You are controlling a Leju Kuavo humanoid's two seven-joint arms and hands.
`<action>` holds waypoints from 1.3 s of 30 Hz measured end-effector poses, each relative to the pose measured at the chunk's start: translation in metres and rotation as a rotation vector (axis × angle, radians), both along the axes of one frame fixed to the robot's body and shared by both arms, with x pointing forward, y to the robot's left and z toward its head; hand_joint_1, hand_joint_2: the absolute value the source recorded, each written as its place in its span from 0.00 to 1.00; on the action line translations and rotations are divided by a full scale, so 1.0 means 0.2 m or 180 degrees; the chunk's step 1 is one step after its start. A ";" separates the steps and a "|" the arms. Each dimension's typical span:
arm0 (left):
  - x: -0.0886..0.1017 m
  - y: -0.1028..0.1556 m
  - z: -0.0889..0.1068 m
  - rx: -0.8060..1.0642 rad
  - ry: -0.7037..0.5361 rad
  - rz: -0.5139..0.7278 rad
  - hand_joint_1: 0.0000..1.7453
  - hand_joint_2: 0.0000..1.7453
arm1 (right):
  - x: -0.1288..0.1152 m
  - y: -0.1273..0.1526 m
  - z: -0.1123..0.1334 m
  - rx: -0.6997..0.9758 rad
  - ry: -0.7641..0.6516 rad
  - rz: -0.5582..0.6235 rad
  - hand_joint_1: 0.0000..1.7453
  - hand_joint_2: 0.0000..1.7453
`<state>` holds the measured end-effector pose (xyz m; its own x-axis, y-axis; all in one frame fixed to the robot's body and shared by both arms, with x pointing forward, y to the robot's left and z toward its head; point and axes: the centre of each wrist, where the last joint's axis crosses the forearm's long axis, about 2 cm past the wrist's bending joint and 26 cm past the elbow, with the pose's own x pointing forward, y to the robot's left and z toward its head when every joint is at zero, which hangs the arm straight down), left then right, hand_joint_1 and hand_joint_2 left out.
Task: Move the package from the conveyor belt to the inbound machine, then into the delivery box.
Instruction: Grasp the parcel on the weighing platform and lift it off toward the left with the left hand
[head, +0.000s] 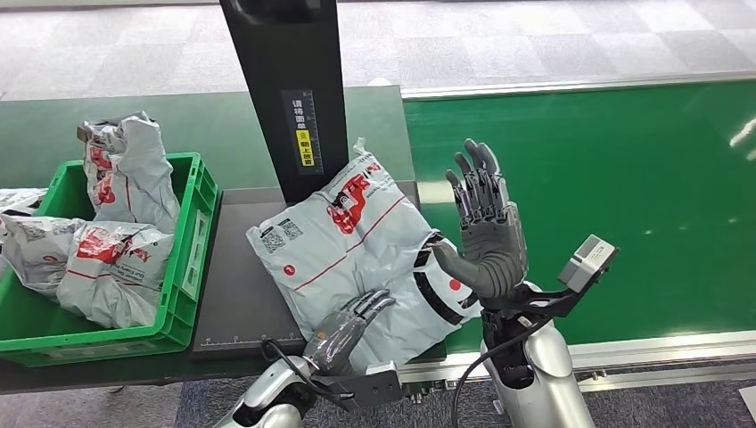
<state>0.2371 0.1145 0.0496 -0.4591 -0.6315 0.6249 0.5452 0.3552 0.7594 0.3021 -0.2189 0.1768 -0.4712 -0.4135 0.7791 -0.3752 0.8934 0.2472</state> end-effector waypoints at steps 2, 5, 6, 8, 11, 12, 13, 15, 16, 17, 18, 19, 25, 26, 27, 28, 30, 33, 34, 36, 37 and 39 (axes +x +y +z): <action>0.00 0.00 0.00 0.0019 -0.0017 0.0000 0.99 1.00 | 0.00 0.00 0.00 0.0000 0.0003 0.0005 0.00 1.00; 0.01 0.01 0.00 0.0040 -0.0046 0.0004 1.00 1.00 | 0.00 0.00 0.00 -0.0001 0.0006 0.0011 0.00 1.00; 0.02 0.01 0.00 0.0043 -0.0058 0.0007 1.00 1.00 | 0.00 0.00 0.00 -0.0001 0.0006 0.0012 0.00 1.00; 0.04 0.01 0.00 0.0046 -0.0081 0.0007 1.00 1.00 | -0.01 0.00 0.00 -0.0004 0.0005 0.0013 0.00 1.00; 0.06 0.02 0.01 0.0046 -0.0107 0.0002 1.00 1.00 | -0.02 -0.01 0.00 -0.0012 -0.0005 0.0003 0.00 1.00; 0.07 0.02 0.02 0.0040 -0.0113 0.0001 1.00 1.00 | -0.02 -0.01 0.00 -0.0013 -0.0010 -0.0005 0.00 1.00; 0.07 0.02 0.02 0.0029 -0.0117 0.0004 1.00 1.00 | -0.02 -0.01 0.00 -0.0016 -0.0015 -0.0016 0.00 1.00; 0.09 0.02 0.03 -0.0007 -0.0117 0.0020 1.00 1.00 | -0.02 -0.02 0.01 -0.0023 -0.0023 -0.0047 0.00 1.00; 0.10 0.03 0.03 -0.0028 -0.0117 0.0034 1.00 1.00 | -0.02 -0.03 0.01 -0.0027 -0.0023 -0.0067 0.00 1.00; 0.10 0.03 0.03 -0.0049 -0.0118 0.0049 1.00 1.00 | -0.03 -0.03 0.01 -0.0030 -0.0023 -0.0085 0.00 1.00; 0.11 0.03 0.04 -0.0080 -0.0123 0.0077 1.00 1.00 | -0.03 -0.04 0.01 -0.0031 -0.0020 -0.0104 0.00 1.00; 0.12 0.04 0.04 -0.0117 -0.0133 0.0113 1.00 1.00 | -0.04 -0.04 0.00 -0.0030 -0.0015 -0.0121 0.00 1.00; 0.16 0.12 0.10 -0.0537 -0.0380 0.0540 1.00 1.00 | -0.10 -0.09 -0.02 -0.0011 0.0010 -0.0301 0.00 1.00; 0.16 0.15 0.12 -0.0650 -0.0478 0.0646 1.00 1.00 | -0.11 -0.10 -0.02 -0.0011 0.0012 -0.0341 0.00 1.00; 0.16 0.17 0.15 -0.0775 -0.0594 0.0749 1.00 1.00 | -0.12 -0.10 -0.02 -0.0010 0.0014 -0.0381 0.00 1.00; 0.16 0.20 0.19 -0.0893 -0.0710 0.0837 1.00 1.00 | -0.13 -0.11 -0.02 -0.0008 0.0017 -0.0418 0.00 1.00; 0.16 0.25 0.26 -0.1147 -0.0973 0.0996 1.00 1.00 | -0.15 -0.13 -0.02 -0.0006 0.0026 -0.0466 0.00 1.00; 0.13 0.33 0.37 -0.1548 -0.1444 0.1236 1.00 1.00 | -0.16 -0.14 -0.03 -0.0003 0.0045 -0.0505 0.00 1.00; 0.11 0.36 0.40 -0.1675 -0.1612 0.1311 1.00 1.00 | -0.17 -0.15 -0.04 -0.0001 0.0049 -0.0515 0.00 1.00; 0.07 0.42 0.47 -0.1892 -0.1928 0.1445 1.00 1.00 | -0.17 -0.15 -0.04 0.0002 0.0052 -0.0533 0.00 1.00; 0.05 0.44 0.50 -0.1985 -0.2079 0.1501 1.00 1.00 | -0.17 -0.16 -0.04 0.0004 0.0052 -0.0542 0.00 1.00; 0.01 0.49 0.56 -0.2159 -0.2395 0.1614 1.00 1.00 | -0.18 -0.16 -0.04 0.0007 0.0053 -0.0558 0.00 1.00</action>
<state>0.2391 0.2132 0.1616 -0.6504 -0.4877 0.5824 -0.2928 0.8684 0.4002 0.2666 -0.2503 0.1685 -0.5233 -0.3279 0.7865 -0.2096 0.9442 0.2542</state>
